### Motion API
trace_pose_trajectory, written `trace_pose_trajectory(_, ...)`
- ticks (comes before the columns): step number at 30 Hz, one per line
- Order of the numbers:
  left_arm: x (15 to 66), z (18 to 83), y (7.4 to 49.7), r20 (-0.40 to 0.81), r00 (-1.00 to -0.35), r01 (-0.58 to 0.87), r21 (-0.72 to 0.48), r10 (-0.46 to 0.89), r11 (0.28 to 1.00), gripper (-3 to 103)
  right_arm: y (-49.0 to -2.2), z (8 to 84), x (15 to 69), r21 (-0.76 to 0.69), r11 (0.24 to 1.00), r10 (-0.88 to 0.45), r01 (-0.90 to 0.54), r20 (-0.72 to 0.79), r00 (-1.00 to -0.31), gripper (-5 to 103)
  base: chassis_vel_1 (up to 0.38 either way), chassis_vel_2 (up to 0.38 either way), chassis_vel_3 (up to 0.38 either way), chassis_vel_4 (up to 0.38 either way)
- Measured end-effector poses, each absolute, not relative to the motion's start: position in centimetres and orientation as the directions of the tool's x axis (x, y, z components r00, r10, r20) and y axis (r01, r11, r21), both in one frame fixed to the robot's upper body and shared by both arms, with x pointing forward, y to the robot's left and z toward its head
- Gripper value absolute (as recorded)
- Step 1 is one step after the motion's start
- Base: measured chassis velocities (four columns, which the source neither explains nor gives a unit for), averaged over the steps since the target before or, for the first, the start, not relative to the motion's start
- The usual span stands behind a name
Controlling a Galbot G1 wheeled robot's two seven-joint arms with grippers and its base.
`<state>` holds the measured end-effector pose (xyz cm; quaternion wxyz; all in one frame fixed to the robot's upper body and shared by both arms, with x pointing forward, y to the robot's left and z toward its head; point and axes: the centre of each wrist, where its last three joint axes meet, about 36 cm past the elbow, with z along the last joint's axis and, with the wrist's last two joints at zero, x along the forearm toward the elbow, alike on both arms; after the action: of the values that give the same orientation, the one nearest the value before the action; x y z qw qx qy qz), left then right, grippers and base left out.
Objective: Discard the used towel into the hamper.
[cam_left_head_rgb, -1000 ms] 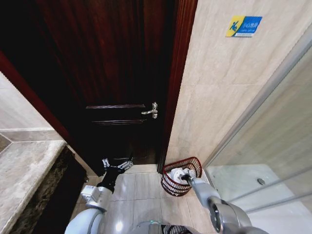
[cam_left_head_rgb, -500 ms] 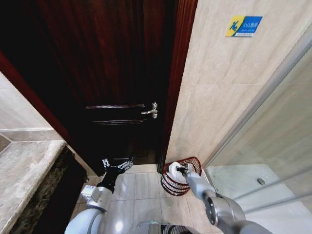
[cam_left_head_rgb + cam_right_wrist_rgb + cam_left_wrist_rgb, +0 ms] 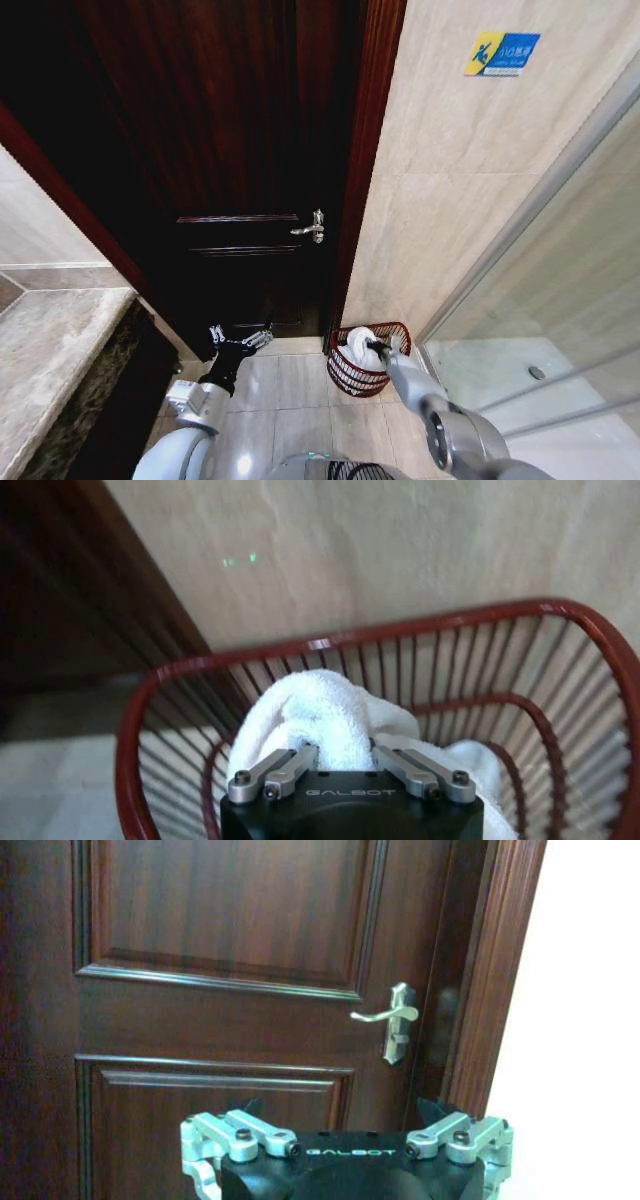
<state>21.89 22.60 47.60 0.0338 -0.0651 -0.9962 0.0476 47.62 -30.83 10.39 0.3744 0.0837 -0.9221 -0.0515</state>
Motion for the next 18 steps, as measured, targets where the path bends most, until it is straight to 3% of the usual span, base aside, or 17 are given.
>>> trace_pose_trajectory(7, 21.89, 47.61, 22.6, 0.061, -0.989, 0.127, -0.099, 0.133, 0.987, 100, -31.78, 10.24, 47.08, 0.132, 0.983, -0.182, -0.125, 0.696, -0.694, 15, 0.0, 0.0, 0.0, 0.0)
trace_pose_trajectory(18, 21.89, 47.61, 22.6, 0.061, -0.989, 0.127, -0.099, 0.133, 0.987, 100, -32.24, 10.41, 47.3, 0.008, 0.999, -0.041, -0.052, 0.747, -0.664, 58, 0.0, 0.0, 0.0, 0.0)
